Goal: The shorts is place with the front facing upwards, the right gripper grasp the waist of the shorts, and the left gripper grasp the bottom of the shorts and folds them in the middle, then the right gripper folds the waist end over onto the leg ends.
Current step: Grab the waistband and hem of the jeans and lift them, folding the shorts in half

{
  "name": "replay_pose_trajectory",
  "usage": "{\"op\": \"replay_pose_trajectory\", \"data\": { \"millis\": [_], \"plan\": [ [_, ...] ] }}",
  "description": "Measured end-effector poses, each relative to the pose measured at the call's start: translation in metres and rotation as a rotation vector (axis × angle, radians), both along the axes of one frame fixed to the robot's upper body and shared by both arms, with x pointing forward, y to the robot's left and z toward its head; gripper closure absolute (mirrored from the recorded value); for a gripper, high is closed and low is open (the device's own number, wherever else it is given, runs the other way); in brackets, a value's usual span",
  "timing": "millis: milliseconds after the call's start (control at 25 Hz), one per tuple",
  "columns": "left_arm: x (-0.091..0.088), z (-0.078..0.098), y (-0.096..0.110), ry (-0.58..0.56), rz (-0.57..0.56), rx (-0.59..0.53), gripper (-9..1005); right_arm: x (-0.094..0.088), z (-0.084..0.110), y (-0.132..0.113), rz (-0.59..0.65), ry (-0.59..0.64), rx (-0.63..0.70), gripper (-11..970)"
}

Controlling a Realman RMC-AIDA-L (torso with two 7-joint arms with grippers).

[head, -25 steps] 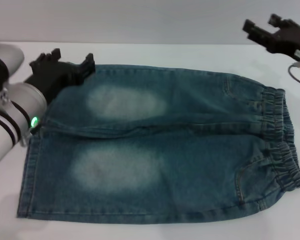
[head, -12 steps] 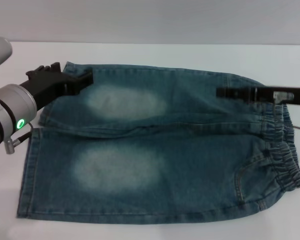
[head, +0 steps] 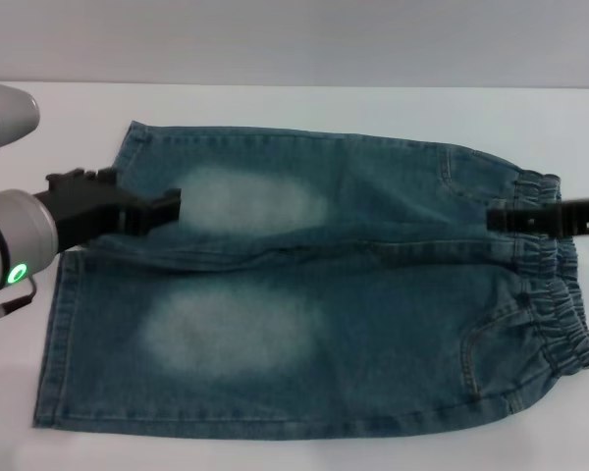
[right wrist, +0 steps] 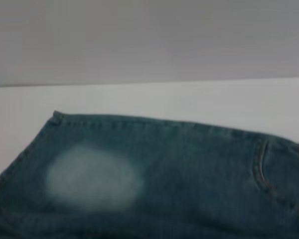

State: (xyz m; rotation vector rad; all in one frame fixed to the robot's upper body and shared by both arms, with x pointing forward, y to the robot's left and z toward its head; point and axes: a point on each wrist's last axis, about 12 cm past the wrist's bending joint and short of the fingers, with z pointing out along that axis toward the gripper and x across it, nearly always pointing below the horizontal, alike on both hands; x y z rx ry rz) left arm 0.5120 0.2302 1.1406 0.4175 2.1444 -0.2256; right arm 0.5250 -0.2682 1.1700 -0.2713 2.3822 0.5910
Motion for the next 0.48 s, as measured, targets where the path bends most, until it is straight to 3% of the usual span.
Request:
{"op": "replay_pose_trajectory", "data": {
  "millis": [240,480],
  "plan": [
    [-0.013,0.013,0.002,0.155,-0.006,0.05,249,-0.007,-0.004,0.001,0.051,0.04,-0.016,138],
    [-0.021,0.015,0.009,0.274,0.042,0.128,254,-0.013,-0.002,-0.01,0.037,0.065,0.041,140]
  ]
}}
